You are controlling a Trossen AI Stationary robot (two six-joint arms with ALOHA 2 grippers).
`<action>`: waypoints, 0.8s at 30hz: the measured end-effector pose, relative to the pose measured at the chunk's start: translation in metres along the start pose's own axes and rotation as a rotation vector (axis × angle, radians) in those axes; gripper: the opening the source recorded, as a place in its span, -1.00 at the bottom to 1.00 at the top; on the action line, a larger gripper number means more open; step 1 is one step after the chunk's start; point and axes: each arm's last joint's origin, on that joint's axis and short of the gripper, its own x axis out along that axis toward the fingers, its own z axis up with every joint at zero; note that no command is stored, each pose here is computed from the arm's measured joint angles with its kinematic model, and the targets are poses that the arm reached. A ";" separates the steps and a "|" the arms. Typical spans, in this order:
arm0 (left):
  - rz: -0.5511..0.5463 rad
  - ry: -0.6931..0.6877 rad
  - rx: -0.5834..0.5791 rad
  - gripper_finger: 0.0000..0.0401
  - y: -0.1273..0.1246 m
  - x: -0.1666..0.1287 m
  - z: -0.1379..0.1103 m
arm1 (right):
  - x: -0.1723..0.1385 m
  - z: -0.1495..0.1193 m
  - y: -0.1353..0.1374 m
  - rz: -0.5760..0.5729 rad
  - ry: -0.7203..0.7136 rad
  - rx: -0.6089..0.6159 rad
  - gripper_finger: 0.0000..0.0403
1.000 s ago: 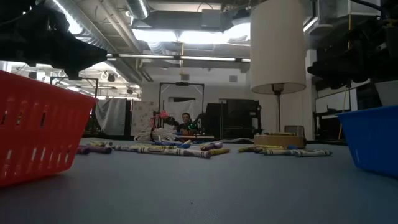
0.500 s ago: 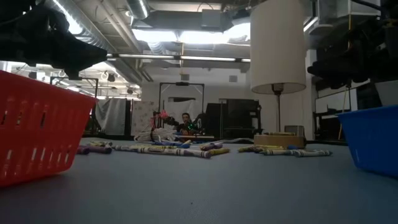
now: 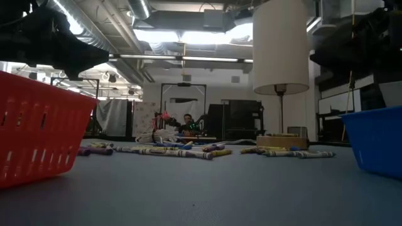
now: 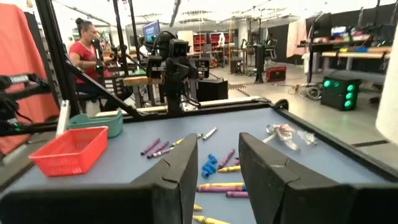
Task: Sort crayons
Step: Put the green crayon into the blue basket
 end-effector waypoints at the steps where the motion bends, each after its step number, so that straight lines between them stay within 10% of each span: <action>1: 0.000 0.000 0.000 -0.50 0.000 0.000 0.000 | 0.000 0.001 0.000 -0.001 -0.007 0.011 -0.42; 12: 0.006 -0.001 0.000 -0.50 0.000 0.000 0.000 | 0.000 0.022 -0.002 -0.112 -0.232 0.046 -0.42; 24: 0.006 -0.001 0.000 -0.50 0.000 0.000 0.000 | 0.041 0.028 -0.002 -0.161 0.098 -0.144 -0.42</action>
